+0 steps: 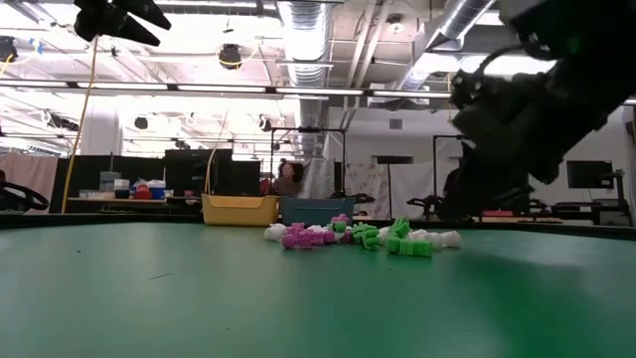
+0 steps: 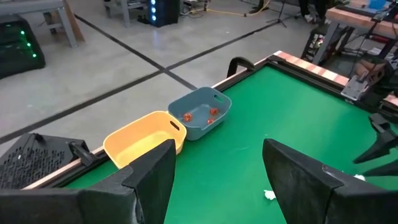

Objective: Sort Halloween decoration
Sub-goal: Put the white ghost into the orange bin

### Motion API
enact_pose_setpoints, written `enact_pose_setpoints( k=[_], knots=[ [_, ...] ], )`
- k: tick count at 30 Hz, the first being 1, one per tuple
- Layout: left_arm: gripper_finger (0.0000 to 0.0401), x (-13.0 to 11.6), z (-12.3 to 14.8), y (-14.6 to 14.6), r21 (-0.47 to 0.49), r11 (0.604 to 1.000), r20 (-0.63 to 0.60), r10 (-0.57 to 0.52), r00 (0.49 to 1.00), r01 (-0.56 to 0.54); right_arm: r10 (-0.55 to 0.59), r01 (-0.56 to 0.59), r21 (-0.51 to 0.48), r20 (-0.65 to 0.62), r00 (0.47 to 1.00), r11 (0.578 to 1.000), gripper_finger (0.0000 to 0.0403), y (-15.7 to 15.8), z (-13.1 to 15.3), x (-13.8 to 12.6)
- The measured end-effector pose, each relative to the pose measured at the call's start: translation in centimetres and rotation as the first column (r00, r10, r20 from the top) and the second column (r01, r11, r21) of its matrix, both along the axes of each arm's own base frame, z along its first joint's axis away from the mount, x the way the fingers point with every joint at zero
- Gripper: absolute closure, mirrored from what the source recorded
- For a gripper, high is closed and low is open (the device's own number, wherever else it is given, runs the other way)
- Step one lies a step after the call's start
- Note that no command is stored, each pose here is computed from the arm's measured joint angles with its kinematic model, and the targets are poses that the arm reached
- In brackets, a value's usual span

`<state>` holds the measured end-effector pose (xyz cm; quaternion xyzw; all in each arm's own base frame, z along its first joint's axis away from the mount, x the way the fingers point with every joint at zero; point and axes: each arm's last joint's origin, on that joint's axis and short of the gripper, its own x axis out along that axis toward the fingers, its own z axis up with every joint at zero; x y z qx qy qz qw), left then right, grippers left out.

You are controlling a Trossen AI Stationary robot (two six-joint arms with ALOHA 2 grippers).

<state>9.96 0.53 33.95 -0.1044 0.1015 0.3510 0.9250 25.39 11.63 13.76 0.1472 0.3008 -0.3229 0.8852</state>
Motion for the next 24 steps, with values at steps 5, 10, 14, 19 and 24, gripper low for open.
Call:
enact_pose_setpoints(
  k=[5, 10, 14, 19, 24],
  knots=[
    [0.0170, 0.4, -0.1, -0.1, -0.003, 1.000, -0.015, -0.006, 1.000, 0.006, -0.060, 0.060, -0.003, 0.035, 0.998, 0.998, 0.0269, 0.2, -1.5, 0.5],
    [0.0170, 1.0, -0.4, -0.2, 0.001, 1.000, -0.041, -0.006, 0.999, 0.006, -0.041, 0.038, 0.027, 0.113, 0.993, 0.999, 0.0269, 1.0, -2.7, 1.7],
    [0.0170, 1.4, -0.6, -0.2, 0.005, 1.000, -0.062, -0.004, 0.998, 0.005, -0.080, 0.077, 0.024, 0.129, 0.988, 0.997, 0.0269, 1.1, -4.0, 1.9],
    [0.0170, 1.9, -0.8, -0.2, 0.006, 1.000, -0.086, 0.000, 0.996, 0.001, -0.105, 0.105, 0.012, 0.141, 0.984, 0.994, 0.0269, 1.5, -5.1, 1.7],
    [0.0170, 2.1, -0.9, 0.0, 0.006, 1.000, -0.094, 0.020, 0.995, -0.020, -0.115, 0.111, 0.045, 0.105, 0.988, 0.993, 0.0277, 1.6, -6.4, 1.6]
  ],
)
